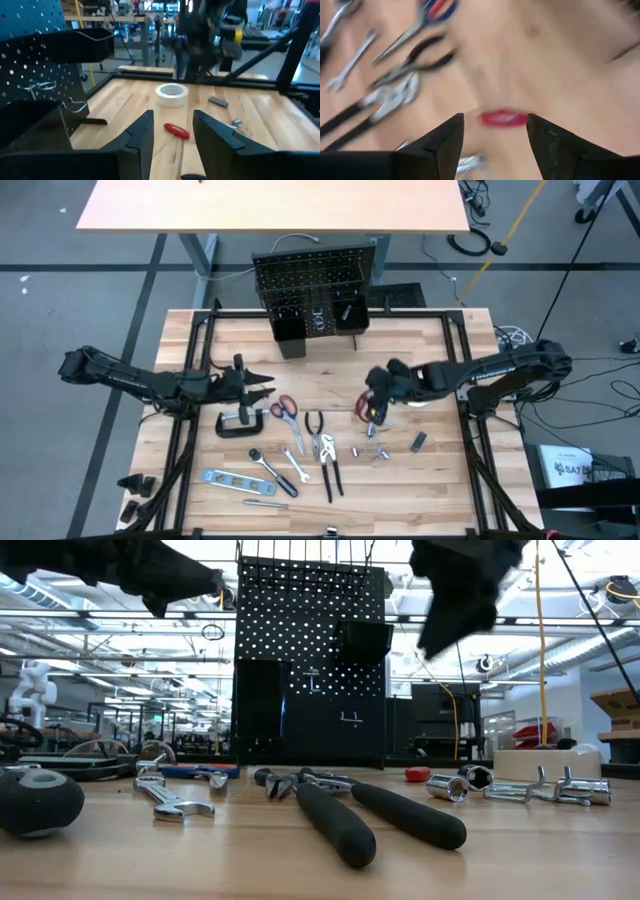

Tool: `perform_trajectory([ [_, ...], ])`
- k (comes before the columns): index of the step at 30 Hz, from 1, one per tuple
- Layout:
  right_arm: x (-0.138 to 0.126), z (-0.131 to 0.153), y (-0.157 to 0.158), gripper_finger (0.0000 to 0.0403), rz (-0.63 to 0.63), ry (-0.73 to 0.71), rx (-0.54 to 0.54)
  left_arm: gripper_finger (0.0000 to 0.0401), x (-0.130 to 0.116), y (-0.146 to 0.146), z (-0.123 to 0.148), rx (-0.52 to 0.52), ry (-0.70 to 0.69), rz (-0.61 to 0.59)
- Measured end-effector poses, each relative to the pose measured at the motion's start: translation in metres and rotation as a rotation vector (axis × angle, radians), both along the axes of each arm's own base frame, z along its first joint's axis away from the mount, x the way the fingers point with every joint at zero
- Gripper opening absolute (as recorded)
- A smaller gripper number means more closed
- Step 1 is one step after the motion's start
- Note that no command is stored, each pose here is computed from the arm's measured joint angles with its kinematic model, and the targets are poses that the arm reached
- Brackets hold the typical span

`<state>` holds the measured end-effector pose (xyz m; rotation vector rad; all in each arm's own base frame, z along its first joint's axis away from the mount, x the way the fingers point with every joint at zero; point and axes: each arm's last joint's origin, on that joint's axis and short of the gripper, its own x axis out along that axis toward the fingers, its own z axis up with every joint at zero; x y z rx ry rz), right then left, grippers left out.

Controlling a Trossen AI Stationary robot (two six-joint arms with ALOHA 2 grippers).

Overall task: Hang tools onto peg board
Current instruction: Put the extension bar on the right black bin on the peg board

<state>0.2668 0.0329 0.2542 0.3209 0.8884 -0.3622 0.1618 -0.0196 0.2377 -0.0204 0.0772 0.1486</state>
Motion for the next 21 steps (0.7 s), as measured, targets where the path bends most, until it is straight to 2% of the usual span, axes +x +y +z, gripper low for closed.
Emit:
perform_trajectory([
  [2,-0.003,-0.014,0.006,0.0208,-0.015,-0.01,0.065,0.0132,0.0,0.0,0.0,-0.006,0.0,-0.008],
  [5,-0.009,-0.03,0.009,0.0208,-0.127,0.006,0.148,0.0132,0.002,-0.001,-0.002,-0.004,0.012,-0.011],
  [10,-0.012,-0.036,0.015,0.0208,-0.203,0.022,0.227,0.0132,0.004,-0.001,-0.003,-0.004,0.014,-0.013],
  [14,-0.012,-0.035,0.013,0.0208,-0.435,-0.034,0.34,0.0132,0.004,-0.001,-0.003,-0.016,0.009,-0.012],
  [16,-0.01,-0.036,0.013,0.0208,-0.49,-0.055,0.352,0.0132,0.004,-0.001,-0.003,-0.031,0.006,-0.011],
  [21,-0.008,-0.038,0.012,0.0208,-0.544,-0.105,0.297,0.0132,0.004,-0.001,-0.003,-0.031,0.007,-0.011],
])
